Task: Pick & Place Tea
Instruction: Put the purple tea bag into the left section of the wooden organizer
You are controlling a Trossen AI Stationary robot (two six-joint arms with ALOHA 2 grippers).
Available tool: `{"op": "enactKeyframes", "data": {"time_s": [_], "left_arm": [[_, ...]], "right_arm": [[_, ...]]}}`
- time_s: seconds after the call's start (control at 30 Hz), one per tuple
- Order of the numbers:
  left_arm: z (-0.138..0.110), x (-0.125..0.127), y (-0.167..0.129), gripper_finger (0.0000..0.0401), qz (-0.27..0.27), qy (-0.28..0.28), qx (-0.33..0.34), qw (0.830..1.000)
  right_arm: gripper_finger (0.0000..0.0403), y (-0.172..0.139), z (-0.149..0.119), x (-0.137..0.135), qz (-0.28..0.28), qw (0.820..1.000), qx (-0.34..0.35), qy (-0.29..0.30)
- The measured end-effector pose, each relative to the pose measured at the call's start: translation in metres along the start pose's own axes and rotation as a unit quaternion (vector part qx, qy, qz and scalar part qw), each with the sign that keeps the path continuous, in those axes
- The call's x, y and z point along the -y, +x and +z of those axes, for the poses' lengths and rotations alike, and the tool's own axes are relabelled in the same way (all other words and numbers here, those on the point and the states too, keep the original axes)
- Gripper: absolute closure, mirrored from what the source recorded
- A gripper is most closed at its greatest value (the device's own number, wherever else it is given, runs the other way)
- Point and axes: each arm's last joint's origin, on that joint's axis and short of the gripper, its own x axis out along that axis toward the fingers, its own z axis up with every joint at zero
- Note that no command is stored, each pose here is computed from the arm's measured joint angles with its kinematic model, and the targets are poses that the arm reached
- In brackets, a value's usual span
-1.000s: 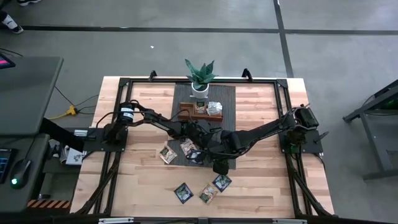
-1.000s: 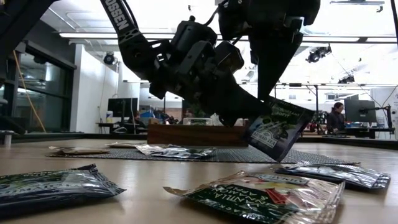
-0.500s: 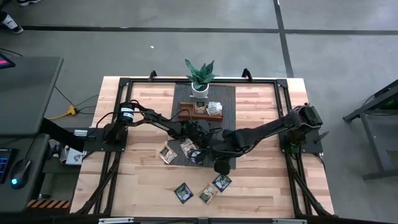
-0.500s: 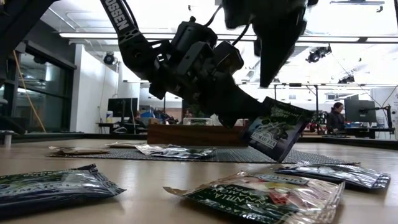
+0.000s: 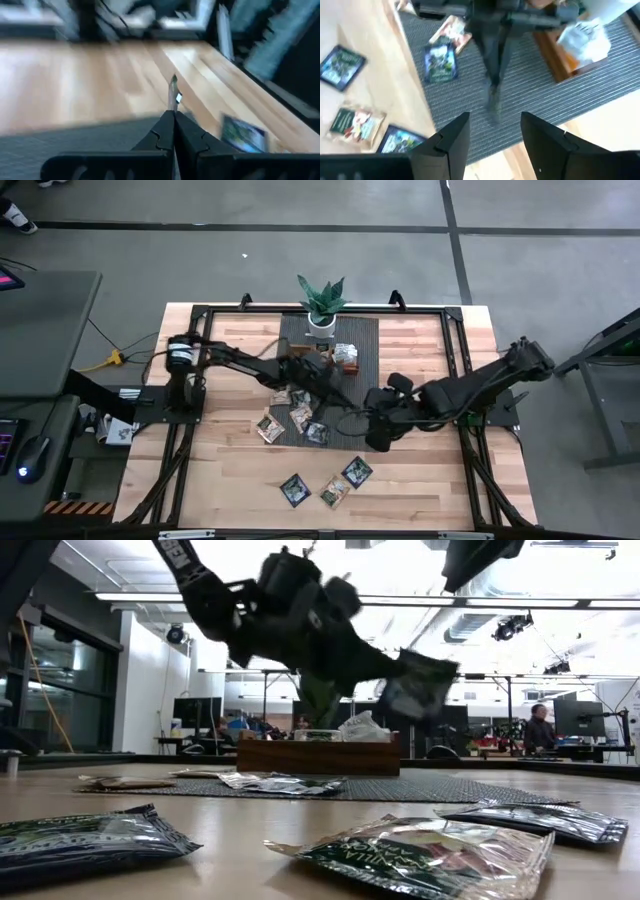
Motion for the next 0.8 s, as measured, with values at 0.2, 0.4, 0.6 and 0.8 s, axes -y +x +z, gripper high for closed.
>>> {"op": "enactKeyframes", "data": {"time_s": [0.2, 0.4, 0.6, 0.8], "left_arm": [[0.006, -0.009, -0.058, 0.0401, 0.078, 0.024, 0.011, 0.997], [-0.012, -0.011, -0.118, 0.0401, 0.154, 0.026, 0.034, 0.987], [-0.033, -0.009, -0.162, 0.0401, 0.215, 0.020, 0.086, 0.973], [-0.051, -0.011, -0.181, 0.0401, 0.261, 0.014, 0.093, 0.961]], "right_arm": [[0.0230, 0.005, -0.012, -0.005, -0.018, 0.999, 0.028, -0.006], [0.0239, 0.022, -0.020, -0.009, -0.006, 0.999, 0.041, -0.002], [0.0241, 0.028, -0.024, -0.009, -0.004, 0.999, 0.045, -0.003], [0.0238, 0.028, -0.021, -0.011, -0.002, 0.998, 0.059, 0.008]]}}
